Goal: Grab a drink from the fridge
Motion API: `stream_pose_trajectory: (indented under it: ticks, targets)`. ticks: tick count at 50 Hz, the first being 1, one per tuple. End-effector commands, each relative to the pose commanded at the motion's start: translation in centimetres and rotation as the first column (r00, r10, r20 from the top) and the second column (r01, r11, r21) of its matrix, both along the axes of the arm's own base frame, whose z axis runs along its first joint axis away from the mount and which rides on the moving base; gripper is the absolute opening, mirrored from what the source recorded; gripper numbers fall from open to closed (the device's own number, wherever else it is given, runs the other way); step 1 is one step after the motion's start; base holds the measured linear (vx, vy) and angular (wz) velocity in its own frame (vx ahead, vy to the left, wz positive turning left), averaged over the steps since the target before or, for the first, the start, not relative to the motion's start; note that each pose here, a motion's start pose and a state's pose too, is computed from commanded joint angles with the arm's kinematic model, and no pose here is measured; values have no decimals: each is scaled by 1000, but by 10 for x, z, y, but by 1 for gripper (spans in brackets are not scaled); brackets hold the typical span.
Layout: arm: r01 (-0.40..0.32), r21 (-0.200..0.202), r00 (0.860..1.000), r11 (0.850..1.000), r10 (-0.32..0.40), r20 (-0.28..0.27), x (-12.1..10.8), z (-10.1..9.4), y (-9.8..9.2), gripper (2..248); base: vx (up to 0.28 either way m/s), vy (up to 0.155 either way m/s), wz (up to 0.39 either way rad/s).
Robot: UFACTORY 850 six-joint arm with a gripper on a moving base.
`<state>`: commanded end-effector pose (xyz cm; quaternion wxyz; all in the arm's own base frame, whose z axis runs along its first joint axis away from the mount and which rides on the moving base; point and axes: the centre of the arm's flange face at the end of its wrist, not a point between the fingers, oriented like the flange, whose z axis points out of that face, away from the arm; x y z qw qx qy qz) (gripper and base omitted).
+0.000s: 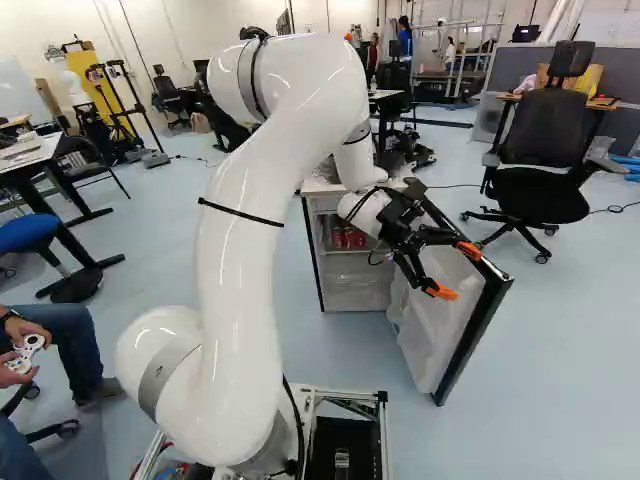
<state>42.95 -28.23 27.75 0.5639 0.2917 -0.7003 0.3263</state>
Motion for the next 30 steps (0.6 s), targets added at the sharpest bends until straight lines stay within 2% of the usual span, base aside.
stream_pose_trajectory:
  ticks: [13, 22, 30]
  targets:
    - [-21, 4, 1000, 1000, 21, -21, -9, -1, 6, 247, 0, 0, 0]
    - [-90, 6, 994, 996, 90, -61, -22, -2, 15, 247, 0, 0, 0]
    - [-173, 8, 980, 985, 172, -99, -33, -2, 24, 247, 0, 0, 0]
